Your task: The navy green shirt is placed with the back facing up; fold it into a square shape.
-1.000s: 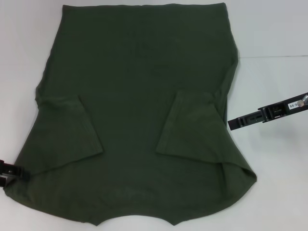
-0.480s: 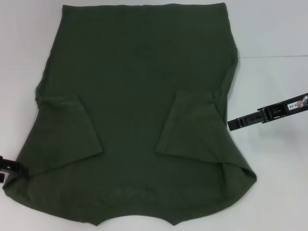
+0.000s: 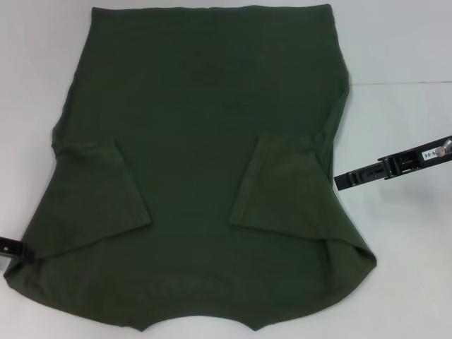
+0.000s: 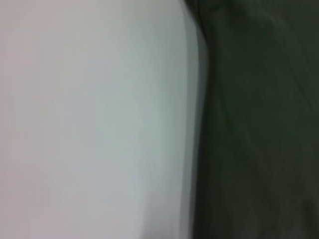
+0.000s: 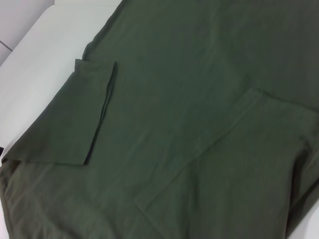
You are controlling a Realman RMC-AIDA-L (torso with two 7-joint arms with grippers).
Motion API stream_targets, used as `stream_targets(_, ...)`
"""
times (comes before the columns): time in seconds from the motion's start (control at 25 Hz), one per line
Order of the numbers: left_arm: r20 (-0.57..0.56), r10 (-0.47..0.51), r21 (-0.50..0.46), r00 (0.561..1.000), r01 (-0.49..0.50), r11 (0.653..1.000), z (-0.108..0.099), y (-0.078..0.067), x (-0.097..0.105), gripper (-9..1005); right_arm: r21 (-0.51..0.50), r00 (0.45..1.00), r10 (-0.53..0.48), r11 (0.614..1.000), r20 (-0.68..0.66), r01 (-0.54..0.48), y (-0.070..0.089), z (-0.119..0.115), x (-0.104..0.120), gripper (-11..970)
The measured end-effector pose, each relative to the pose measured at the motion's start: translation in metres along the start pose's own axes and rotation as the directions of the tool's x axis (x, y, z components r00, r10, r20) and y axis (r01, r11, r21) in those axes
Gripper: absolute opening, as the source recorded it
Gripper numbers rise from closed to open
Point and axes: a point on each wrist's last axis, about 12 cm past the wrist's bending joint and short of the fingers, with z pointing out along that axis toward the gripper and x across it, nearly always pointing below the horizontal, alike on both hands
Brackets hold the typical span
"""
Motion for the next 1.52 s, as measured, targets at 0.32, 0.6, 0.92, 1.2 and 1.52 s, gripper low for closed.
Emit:
stream_targets(0.32,-0.011,0.004,0.004,1.0,-0.004,1.0,0.004,-0.003,0.001,859,0.007,1.0,-0.003,1.0,0.005,0.003,-0.001,0.0,-0.001,947)
stream_targets(0.6,-0.029,0.015,0.013,0.999,-0.015,1.0,0.008,-0.007,-0.001,858,0.013,1.0,-0.006,1.0,0.007,0.006,-0.001,0.0,-0.001,947)
stream_targets(0.92,-0.033,0.023,0.011,0.999,-0.022,1.0,0.01,-0.009,-0.002,860,0.013,1.0,-0.014,1.0,0.007,0.014,-0.001,0.0,-0.003,947)
stream_targets(1.2,-0.028,0.031,0.024,0.999,-0.031,0.999,0.006,-0.012,-0.007,859,0.013,1.0,-0.019,1.0,0.01,0.019,0.0,0.0,-0.005,947)
stream_targets(1.52,-0.018,0.031,-0.002,0.999,-0.031,1.0,0.0,-0.008,-0.008,860,0.019,1.0,-0.02,1.0,0.014,0.019,0.0,0.0,-0.006,946)
